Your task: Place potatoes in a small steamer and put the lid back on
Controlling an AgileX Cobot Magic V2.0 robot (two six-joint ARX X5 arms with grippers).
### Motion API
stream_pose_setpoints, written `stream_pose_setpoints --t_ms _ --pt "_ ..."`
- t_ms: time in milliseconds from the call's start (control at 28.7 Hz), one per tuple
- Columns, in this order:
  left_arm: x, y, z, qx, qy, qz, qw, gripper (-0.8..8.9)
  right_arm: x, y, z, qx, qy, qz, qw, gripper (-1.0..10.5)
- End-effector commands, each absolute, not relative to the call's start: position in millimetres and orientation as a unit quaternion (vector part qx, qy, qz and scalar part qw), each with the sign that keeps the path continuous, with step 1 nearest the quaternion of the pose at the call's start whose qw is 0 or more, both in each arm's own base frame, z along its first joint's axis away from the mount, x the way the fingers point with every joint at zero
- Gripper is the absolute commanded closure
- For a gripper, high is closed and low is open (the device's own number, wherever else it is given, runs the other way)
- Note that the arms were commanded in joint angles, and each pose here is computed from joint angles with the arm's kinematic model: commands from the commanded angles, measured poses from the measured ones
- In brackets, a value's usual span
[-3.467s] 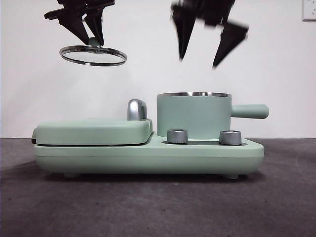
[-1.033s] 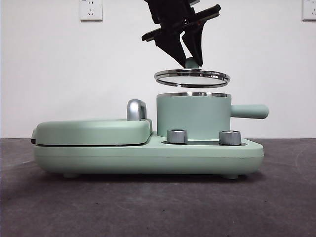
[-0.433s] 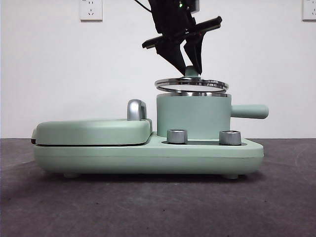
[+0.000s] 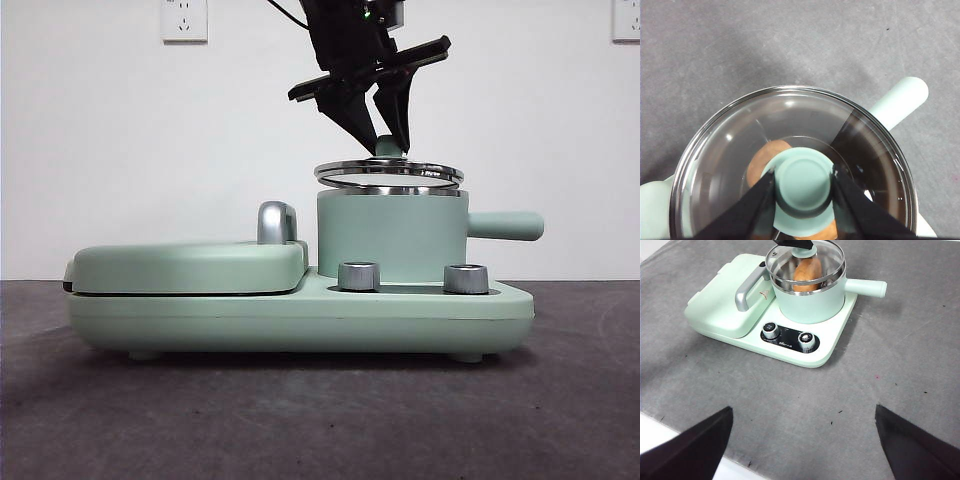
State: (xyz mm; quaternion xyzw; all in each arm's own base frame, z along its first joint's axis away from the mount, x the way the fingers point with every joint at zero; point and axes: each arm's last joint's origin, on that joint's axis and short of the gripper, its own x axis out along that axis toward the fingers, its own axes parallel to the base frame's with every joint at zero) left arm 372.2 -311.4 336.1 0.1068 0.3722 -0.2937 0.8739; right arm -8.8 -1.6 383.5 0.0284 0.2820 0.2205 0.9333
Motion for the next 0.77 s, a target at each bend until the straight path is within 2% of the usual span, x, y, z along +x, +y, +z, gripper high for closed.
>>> stream_pose_setpoints --t_ms 35,488,767 --pt "373.8 -318.5 338.1 0.101 0.354 -0.3 0.88 8.08 -13.2 -3.7 379.6 0.027 0.315 0.216 0.924 4.9" --pt "374.3 -336.6 310.9 0.116 0.378 -0.307 0.866 8.08 -13.2 -3.7 379.5 0.028 0.315 0.216 0.924 4.9" --pt "373.1 -334.8 308.6 0.121 0.392 -0.303 0.86 8.04 -13.2 -3.7 379.5 0.028 0.315 0.216 0.924 4.9"
